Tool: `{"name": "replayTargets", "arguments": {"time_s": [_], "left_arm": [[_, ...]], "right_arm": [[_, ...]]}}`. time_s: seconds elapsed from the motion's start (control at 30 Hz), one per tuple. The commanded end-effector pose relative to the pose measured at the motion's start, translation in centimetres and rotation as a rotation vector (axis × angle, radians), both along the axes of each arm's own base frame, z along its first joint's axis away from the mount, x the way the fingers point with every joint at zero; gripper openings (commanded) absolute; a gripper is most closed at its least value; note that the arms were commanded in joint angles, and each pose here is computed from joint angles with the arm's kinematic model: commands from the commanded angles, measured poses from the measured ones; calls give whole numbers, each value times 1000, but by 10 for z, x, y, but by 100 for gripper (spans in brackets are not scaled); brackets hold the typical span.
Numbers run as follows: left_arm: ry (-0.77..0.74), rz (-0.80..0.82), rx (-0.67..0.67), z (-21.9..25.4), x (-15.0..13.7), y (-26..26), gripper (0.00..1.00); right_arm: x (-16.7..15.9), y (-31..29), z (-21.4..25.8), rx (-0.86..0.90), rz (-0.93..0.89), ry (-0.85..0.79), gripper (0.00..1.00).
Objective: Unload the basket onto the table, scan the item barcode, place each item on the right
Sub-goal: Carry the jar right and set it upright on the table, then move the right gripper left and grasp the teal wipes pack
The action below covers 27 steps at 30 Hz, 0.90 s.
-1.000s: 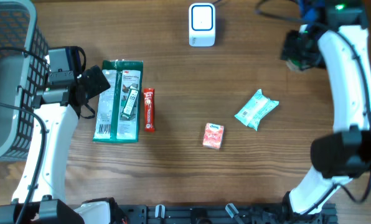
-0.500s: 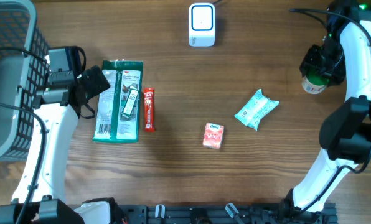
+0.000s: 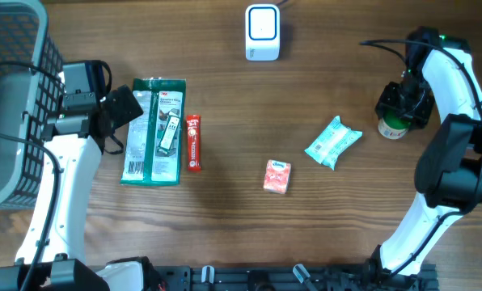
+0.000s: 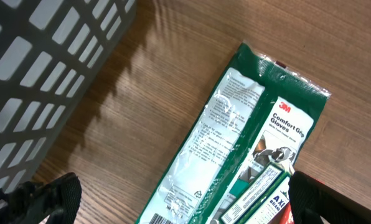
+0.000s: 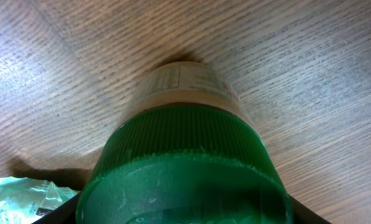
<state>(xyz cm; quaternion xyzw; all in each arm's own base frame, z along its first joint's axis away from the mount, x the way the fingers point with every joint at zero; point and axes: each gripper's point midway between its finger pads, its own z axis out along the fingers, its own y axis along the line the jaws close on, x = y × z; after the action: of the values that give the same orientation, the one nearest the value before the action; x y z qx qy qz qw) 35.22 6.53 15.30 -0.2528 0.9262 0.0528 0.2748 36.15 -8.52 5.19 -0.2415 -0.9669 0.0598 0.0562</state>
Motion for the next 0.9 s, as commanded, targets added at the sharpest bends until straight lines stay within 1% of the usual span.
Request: {"name": "replayTargets", "arguments": {"time_s": [0.0,0.07,0.1,0.13,0.17,0.2,0.27,0.37,0.43,0.47,0.53,0.6,0.67,0.77,0.8,0.87], "left_arm": [[-11,11,-5,3,0,1,100],[-11,11,-5,3,0,1,100],[-11,11,-5,3,0,1,100],[-11,11,-5,3,0,1,100],[-11,11,-5,3,0,1,100],[-11,11,-5,3,0,1,100],[-11,11,-5,3,0,1,100],[-11,11,-5,3,0,1,100],[-11,11,-5,3,0,1,100],[-11,11,-5,3,0,1,100],[-11,11,-5,3,0,1,100],[-11,11,-5,3,0,1,100],[-11,11,-5,3,0,1,100],[-11,11,-5,3,0,1,100],[-11,11,-5,3,0,1,100],[-11,11,-5,3,0,1,100]], "right_arm": [[-2,2,-7,9,8,12,5],[-1,2,-8,8,8,8,7],[-1,2,-9,8,8,6,14],[0,2,-10,7,7,4,33],[-1,2,-11,8,7,4,45],[-1,2,-11,7,8,4,51],[0,2,-8,7,8,2,54],[6,1,13,1,4,-26,58],[10,1,31,-1,4,-64,67],[12,1,41,-1,8,-83,77],[14,2,59,-1,28,-123,87],[16,4,75,7,31,-173,93],[16,5,86,4,33,-200,96],[11,9,101,18,54,-230,97],[11,17,105,62,80,-244,97],[11,45,113,216,177,-280,97]]}}
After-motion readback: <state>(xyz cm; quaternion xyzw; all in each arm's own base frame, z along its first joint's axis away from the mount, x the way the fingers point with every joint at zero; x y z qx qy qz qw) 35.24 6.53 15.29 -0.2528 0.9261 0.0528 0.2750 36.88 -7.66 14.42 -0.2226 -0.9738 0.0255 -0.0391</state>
